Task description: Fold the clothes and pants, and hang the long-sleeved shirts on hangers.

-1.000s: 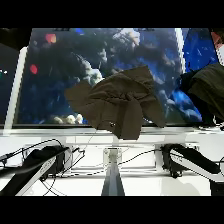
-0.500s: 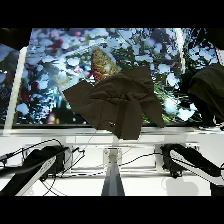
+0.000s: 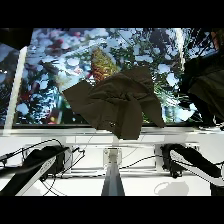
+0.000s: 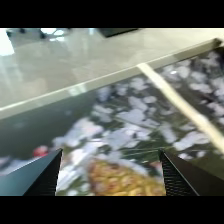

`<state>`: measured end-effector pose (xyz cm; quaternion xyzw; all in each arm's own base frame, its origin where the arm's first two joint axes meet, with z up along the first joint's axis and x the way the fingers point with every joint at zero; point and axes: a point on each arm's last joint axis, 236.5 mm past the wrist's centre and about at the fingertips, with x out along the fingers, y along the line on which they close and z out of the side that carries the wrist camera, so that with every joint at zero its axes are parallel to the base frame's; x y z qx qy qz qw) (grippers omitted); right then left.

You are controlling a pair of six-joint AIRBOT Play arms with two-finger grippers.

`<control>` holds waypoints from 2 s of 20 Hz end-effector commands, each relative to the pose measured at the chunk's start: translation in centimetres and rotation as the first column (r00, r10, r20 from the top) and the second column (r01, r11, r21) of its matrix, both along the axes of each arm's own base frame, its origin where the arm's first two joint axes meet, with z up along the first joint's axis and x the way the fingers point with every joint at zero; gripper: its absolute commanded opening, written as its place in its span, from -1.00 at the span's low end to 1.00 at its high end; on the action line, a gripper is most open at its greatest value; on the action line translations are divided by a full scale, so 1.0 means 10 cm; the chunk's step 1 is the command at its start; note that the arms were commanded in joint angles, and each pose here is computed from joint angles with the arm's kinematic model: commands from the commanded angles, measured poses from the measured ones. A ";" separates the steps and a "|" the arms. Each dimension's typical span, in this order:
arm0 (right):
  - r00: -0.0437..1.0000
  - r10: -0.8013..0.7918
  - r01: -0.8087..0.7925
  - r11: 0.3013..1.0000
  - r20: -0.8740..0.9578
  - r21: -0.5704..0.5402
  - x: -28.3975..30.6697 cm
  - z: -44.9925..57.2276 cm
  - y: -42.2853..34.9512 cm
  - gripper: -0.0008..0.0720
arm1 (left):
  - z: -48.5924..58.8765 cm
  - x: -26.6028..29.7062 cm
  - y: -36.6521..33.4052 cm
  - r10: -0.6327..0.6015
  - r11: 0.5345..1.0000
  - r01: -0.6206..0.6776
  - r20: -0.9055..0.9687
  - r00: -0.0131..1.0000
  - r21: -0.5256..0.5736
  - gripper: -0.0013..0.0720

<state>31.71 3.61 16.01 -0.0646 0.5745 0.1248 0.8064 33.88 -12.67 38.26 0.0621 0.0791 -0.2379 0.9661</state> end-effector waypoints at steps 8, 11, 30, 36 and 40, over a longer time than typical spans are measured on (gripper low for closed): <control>0.999 0.000 0.001 1.000 -0.052 0.021 0.05 -0.57 0.05 -0.95 | -0.68 0.28 -0.35 -0.113 0.991 0.089 -0.269 0.956 -0.100 0.43; 0.999 0.006 -0.005 1.000 -0.031 0.019 0.10 -0.56 0.05 -0.95 | -1.63 0.37 0.04 0.033 0.983 0.061 -0.500 0.865 0.172 -0.13; 0.993 0.010 -0.010 1.000 0.116 0.002 0.42 -0.45 0.02 -0.95 | -4.48 -1.08 0.38 -0.052 0.950 -0.273 -0.940 0.339 -0.151 0.47; 0.992 0.007 -0.008 1.000 0.127 0.004 0.45 -0.44 0.02 -0.95 | -4.54 -0.87 0.31 -0.046 0.892 -0.397 -0.917 0.395 -0.216 0.47; 0.991 0.004 -0.006 1.000 0.134 0.011 0.46 -0.43 0.03 -0.95 | -4.70 -0.91 0.23 -0.045 0.904 -0.383 -0.933 0.358 -0.190 0.47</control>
